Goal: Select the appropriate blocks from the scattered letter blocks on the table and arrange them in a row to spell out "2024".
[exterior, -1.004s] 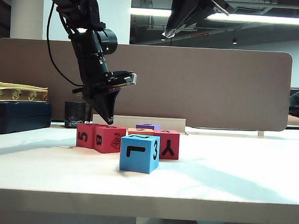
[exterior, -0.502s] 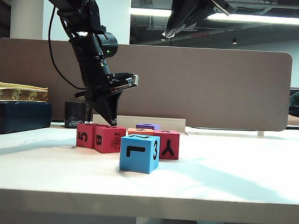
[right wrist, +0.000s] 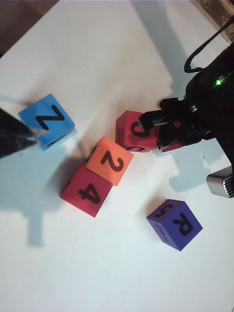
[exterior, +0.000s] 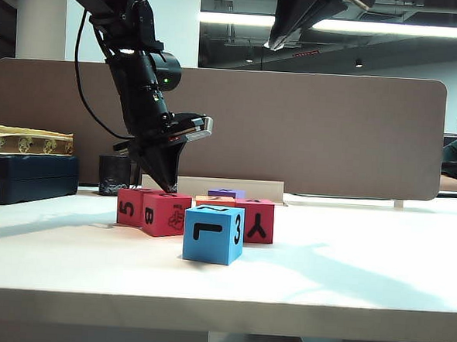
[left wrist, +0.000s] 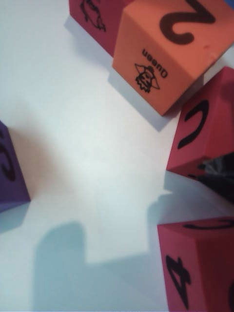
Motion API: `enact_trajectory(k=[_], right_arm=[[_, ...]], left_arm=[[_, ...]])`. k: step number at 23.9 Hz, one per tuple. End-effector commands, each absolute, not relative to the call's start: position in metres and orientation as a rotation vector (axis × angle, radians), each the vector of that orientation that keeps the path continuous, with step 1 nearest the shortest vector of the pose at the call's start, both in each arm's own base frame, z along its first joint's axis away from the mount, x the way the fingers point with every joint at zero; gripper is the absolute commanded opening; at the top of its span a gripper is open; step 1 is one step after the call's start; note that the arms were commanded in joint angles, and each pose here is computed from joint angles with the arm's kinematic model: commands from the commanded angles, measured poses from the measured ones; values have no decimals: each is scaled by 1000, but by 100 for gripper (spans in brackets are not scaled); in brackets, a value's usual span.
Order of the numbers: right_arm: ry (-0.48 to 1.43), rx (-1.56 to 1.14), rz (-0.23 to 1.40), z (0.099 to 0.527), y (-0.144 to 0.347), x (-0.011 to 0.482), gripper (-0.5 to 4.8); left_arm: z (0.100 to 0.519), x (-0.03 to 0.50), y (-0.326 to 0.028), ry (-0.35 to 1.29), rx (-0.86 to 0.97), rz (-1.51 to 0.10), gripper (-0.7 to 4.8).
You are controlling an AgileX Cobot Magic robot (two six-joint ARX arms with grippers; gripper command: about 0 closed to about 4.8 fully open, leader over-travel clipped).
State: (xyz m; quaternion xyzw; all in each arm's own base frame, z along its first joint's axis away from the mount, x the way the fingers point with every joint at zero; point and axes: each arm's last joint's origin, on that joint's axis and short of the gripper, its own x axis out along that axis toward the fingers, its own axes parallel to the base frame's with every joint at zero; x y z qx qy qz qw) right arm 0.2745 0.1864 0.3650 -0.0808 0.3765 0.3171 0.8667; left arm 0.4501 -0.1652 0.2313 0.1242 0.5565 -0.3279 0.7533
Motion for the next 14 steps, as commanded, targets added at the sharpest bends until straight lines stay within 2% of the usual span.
enact_trajectory(k=[1,10,14], right_arm=[[764,-181,655,372,184,272,-3],[781,-185,653,372,183,271,-3],[785,-186,654,371,183,271,-4]], left_arm=[[232,446,-174,1212,294,-753,-6],[232,439,-191,1197,349,-796,-6],[236,443,-188,1165,412,-701,-6]])
